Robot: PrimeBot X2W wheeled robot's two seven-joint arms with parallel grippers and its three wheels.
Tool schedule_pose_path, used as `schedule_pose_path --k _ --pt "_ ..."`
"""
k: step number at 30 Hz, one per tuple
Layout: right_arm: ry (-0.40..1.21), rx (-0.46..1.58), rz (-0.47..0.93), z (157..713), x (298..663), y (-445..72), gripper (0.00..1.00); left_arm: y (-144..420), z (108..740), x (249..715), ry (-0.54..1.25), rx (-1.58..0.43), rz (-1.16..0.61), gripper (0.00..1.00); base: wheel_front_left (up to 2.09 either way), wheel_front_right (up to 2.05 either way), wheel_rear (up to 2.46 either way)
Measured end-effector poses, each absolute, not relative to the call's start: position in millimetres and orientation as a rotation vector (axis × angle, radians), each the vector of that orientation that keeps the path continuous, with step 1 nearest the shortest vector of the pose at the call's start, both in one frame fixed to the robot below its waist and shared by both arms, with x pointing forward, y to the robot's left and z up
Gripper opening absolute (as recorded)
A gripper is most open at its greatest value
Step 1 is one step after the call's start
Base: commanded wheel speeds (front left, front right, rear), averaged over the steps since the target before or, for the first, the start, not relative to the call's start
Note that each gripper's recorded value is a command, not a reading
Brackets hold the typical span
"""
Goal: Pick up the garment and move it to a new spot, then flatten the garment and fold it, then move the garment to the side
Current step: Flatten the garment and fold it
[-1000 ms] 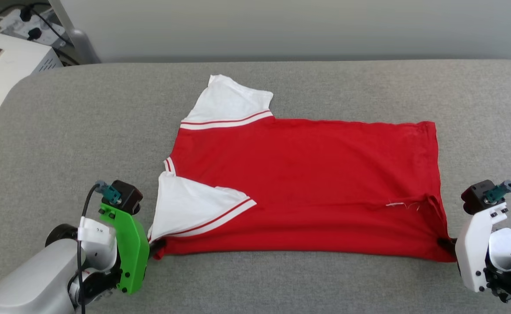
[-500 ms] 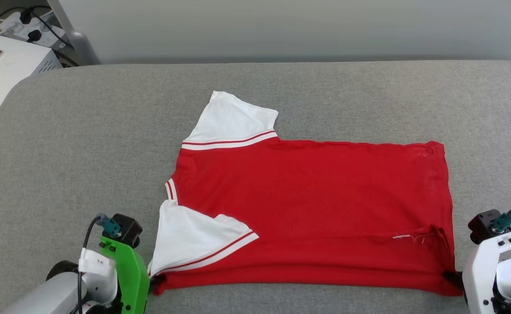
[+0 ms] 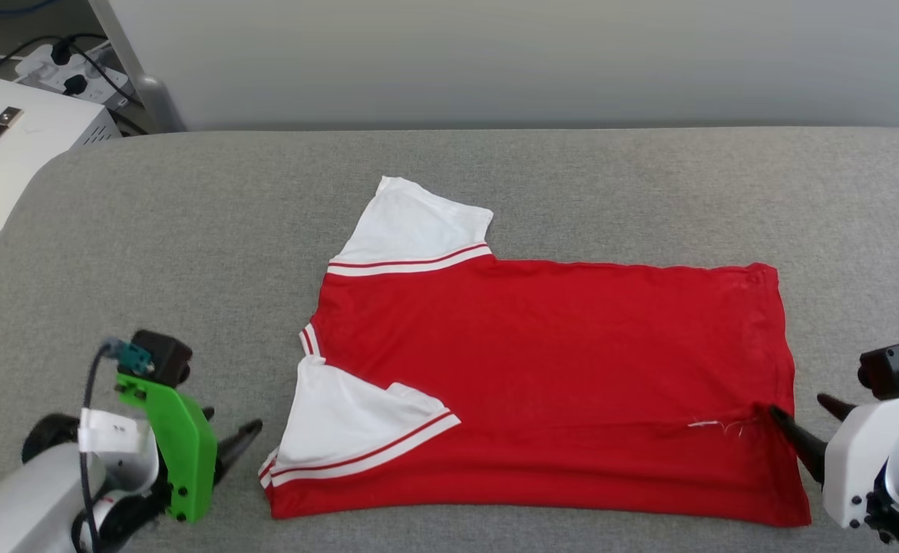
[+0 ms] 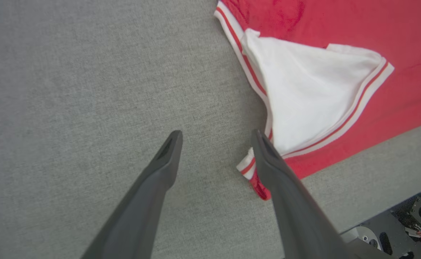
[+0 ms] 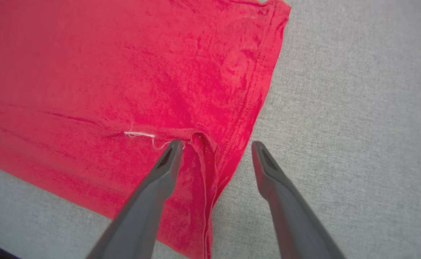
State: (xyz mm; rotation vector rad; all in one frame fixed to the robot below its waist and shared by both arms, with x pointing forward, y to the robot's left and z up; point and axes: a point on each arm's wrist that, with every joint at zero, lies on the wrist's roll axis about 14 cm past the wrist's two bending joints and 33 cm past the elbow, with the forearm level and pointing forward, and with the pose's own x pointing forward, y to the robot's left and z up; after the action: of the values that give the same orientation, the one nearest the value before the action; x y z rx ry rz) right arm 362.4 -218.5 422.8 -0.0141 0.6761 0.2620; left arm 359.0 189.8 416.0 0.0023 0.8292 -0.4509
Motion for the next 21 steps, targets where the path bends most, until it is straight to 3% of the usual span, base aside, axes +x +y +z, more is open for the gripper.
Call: schedule_pose_path --k 3,4,9,15,21 --pt "0.508 -0.016 0.232 451 378 -218 1.0 193 449 387 0.699 0.007 -0.425 1.0 0.0 0.0 0.0" --pt "0.334 -0.006 0.182 478 393 -219 1.0 195 481 416 0.564 0.032 -0.398 1.0 0.0 0.0 0.0" --pt "0.114 0.004 0.133 511 409 -211 1.0 187 524 460 0.385 0.037 -0.383 1.0 0.0 0.0 0.0" --pt "-0.035 0.009 0.096 528 419 -203 1.0 166 550 509 0.3 0.068 -0.422 1.0 0.0 0.0 0.0" --pt "-0.045 0.002 0.093 516 432 -195 1.0 145 567 568 0.307 0.116 -0.464 1.0 0.0 0.0 0.0"
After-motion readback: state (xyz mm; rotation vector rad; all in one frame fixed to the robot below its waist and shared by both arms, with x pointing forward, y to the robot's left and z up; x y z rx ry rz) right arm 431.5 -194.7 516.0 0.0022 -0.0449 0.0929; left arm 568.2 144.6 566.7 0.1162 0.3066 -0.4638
